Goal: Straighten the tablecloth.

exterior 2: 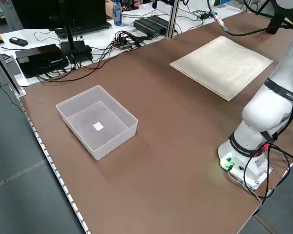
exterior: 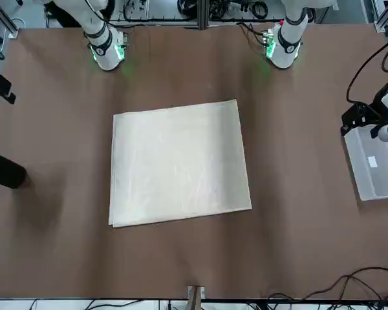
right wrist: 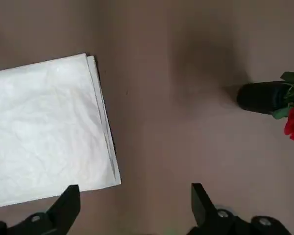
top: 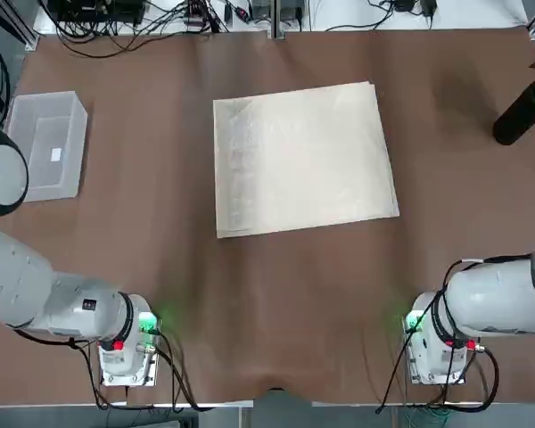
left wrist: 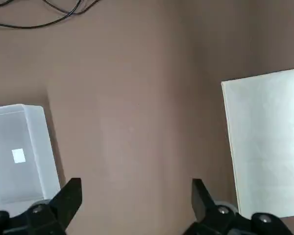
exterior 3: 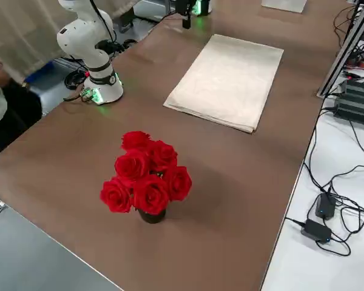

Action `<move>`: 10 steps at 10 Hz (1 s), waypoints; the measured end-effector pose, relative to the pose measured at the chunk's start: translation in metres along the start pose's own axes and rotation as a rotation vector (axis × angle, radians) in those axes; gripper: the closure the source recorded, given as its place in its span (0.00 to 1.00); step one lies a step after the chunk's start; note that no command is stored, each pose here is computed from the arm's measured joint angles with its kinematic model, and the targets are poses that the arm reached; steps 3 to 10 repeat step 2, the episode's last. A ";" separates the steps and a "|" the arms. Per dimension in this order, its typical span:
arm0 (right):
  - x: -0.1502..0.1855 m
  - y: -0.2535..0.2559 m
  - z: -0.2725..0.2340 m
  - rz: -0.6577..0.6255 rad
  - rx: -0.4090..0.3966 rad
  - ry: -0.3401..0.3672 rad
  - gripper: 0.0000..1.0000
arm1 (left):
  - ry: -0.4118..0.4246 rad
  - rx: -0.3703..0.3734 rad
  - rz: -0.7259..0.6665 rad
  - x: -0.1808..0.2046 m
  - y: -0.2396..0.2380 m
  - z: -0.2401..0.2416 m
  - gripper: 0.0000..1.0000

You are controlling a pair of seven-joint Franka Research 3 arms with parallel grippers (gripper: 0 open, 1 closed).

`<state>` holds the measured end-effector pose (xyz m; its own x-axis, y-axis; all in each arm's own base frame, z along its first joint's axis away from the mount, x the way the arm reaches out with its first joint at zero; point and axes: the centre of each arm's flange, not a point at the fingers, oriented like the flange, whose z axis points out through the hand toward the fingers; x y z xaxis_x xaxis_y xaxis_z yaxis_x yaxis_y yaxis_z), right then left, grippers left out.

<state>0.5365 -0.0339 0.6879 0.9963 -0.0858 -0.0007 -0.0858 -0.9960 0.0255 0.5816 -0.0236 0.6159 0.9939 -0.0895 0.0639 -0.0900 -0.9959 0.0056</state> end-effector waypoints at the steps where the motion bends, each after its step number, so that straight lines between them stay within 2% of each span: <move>1: 0.000 0.000 0.000 0.000 0.001 0.001 0.00 | 0.000 0.000 0.000 0.000 0.000 0.000 0.01; 10: 0.000 -0.001 0.000 0.000 0.004 0.001 0.00 | 0.000 0.000 0.000 0.000 0.000 0.000 0.01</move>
